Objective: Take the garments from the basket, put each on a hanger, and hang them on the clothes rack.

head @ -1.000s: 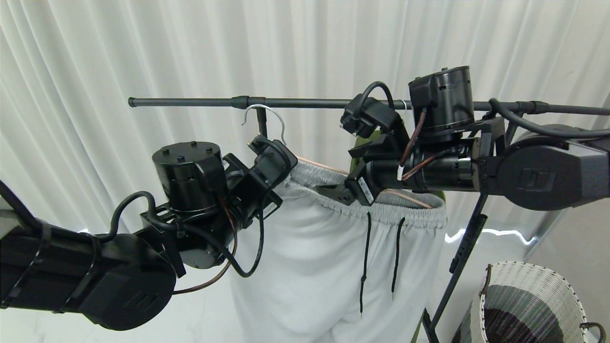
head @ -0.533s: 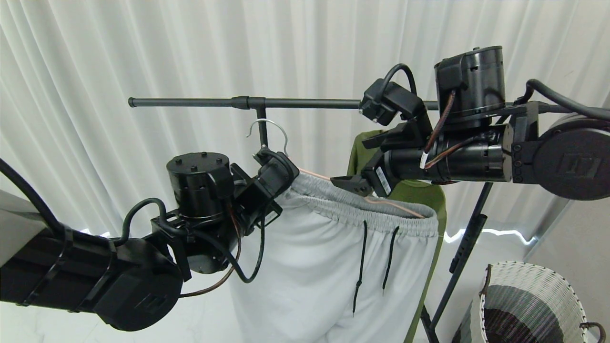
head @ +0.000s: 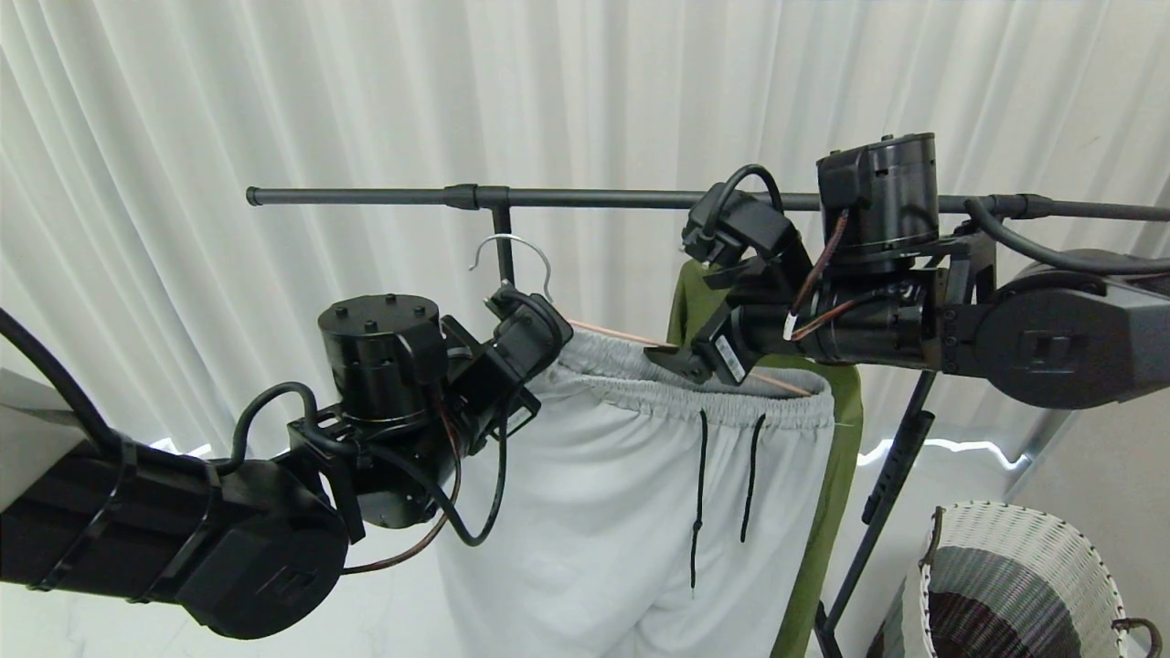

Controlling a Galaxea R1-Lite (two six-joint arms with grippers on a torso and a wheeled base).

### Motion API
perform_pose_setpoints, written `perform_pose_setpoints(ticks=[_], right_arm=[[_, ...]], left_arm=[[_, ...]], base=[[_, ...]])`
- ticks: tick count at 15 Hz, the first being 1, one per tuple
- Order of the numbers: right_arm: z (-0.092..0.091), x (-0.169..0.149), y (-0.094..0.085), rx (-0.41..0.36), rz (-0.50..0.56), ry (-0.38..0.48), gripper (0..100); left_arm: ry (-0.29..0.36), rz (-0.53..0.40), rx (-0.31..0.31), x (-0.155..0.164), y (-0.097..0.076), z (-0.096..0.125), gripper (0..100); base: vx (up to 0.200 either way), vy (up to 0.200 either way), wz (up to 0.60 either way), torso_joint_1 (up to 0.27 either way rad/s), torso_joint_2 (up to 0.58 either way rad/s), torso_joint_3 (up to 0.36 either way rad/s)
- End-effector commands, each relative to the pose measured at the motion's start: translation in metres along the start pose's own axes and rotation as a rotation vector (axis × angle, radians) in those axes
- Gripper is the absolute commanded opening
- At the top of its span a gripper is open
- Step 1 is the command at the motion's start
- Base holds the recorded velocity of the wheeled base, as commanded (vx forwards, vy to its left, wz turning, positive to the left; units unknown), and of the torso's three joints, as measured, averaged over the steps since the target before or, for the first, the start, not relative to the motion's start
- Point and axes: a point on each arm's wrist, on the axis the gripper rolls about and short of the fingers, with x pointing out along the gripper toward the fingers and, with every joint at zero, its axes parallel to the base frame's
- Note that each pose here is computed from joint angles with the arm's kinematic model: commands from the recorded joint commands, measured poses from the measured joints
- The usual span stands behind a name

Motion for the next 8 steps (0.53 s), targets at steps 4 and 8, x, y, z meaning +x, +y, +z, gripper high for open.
perform_pose_setpoints(ticks=[4, 8], right_arm=[[-0.006, 0.011, 0.003, -0.01, -0.009, -0.009, 100], [-0.014, 0.019, 0.005, -0.045, -0.031, -0.043, 100]], left_arm=[[0.001, -0.013, 0.004, -0.001, -0.004, 0.0, 0], [-0.009, -0.018, -0.024, -0.004, -0.006, 0.003, 0]], base=[[0.0, 0.0, 0.0, 0.0, 0.0, 0.0], [0.0, 0.0, 0.0, 0.0, 0.0, 0.0]])
